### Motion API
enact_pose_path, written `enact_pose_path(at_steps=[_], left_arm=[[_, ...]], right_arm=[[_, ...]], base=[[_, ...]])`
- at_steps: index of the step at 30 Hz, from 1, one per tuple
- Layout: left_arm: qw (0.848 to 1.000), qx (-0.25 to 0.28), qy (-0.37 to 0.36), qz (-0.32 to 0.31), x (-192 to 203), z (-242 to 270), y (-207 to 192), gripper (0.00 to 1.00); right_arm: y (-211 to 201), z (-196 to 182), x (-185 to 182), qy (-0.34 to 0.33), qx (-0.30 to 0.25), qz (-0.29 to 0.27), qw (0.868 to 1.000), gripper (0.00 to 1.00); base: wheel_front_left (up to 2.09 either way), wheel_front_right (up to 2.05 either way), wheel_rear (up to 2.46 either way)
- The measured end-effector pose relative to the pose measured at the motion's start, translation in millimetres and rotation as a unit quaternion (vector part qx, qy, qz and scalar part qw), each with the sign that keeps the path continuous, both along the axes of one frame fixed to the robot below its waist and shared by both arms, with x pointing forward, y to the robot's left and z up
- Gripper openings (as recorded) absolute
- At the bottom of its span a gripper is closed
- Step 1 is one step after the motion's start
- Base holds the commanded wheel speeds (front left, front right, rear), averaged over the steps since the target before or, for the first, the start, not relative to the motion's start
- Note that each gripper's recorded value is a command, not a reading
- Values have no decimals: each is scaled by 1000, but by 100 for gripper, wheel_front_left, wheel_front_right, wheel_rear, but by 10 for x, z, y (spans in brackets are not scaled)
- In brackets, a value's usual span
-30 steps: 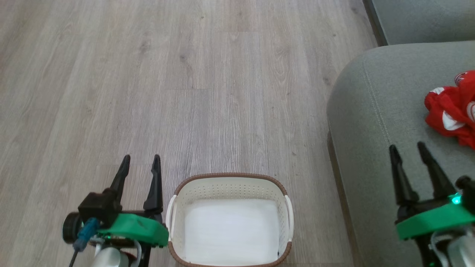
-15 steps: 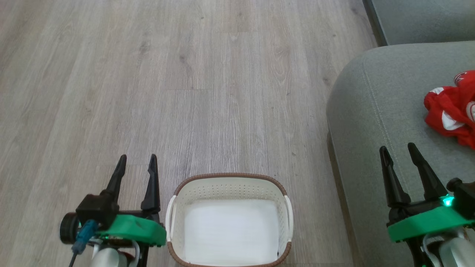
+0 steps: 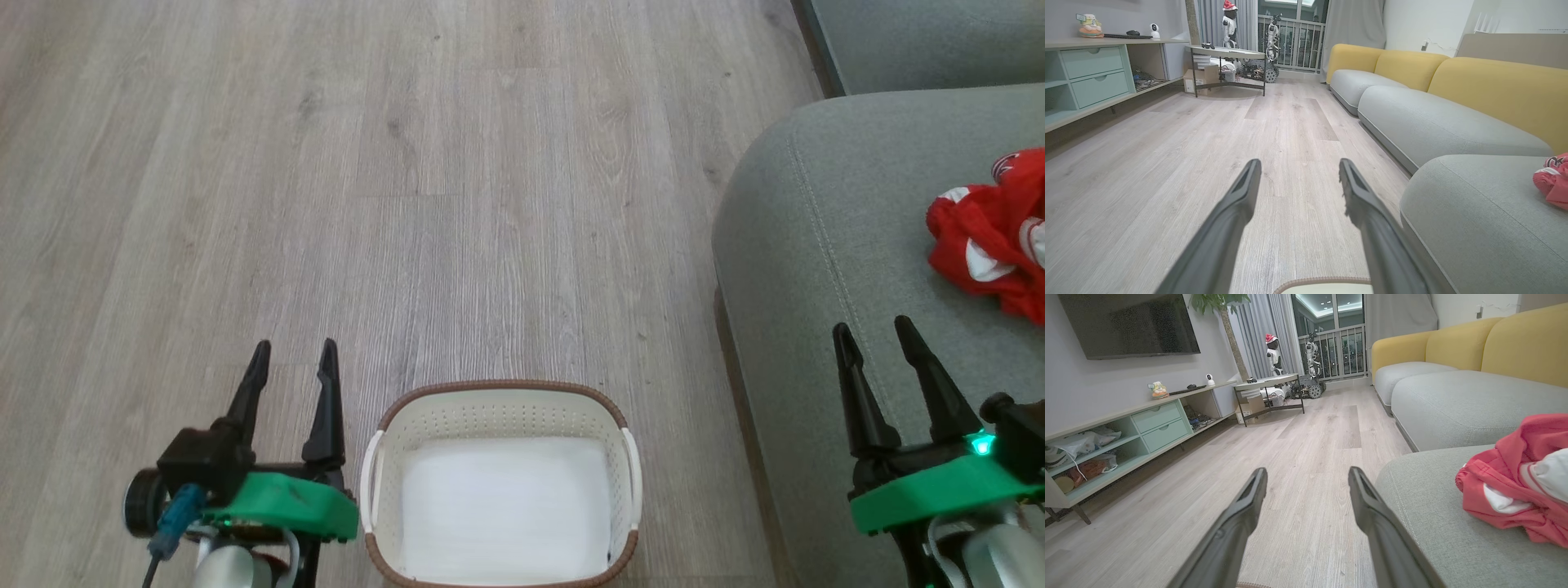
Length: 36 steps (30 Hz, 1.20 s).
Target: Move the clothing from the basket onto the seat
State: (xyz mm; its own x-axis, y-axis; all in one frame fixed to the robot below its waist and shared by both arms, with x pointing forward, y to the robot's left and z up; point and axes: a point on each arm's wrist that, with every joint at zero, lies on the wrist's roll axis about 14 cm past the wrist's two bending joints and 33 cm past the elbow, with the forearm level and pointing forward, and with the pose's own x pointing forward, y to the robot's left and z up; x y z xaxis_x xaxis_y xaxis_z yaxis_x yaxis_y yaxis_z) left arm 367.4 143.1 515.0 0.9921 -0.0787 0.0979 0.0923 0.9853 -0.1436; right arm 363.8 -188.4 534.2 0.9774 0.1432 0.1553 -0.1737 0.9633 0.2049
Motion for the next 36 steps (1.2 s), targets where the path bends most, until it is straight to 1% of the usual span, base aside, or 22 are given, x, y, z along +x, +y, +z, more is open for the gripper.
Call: enact_pose_path(at_steps=[3,4,8,10,24,36], left_arm=[[1000,-1,6,-6,-2,-37,-16,100],[1000,0,15,-7,-10,-92,-23,0],[998,2,64,-5,-136,-407,-11,0],[997,-8,81,-2,-182,-491,2,0],[992,-80,100,11,-166,-522,66,0],[982,-147,115,21,-138,-537,128,0]], right_arm=[[-3,-16,0,3,0,-1,1000,100],[-3,-62,-5,10,1,-1,1000,0],[19,-344,-86,54,6,-3,999,0],[21,-403,-116,65,17,-5,998,0],[-47,-445,-110,83,83,-22,993,0],[-83,-480,-84,100,145,-33,984,0]], base=[[0,0,0],[0,0,0],[0,0,0],[0,0,0],[0,0,0],[0,0,0]])
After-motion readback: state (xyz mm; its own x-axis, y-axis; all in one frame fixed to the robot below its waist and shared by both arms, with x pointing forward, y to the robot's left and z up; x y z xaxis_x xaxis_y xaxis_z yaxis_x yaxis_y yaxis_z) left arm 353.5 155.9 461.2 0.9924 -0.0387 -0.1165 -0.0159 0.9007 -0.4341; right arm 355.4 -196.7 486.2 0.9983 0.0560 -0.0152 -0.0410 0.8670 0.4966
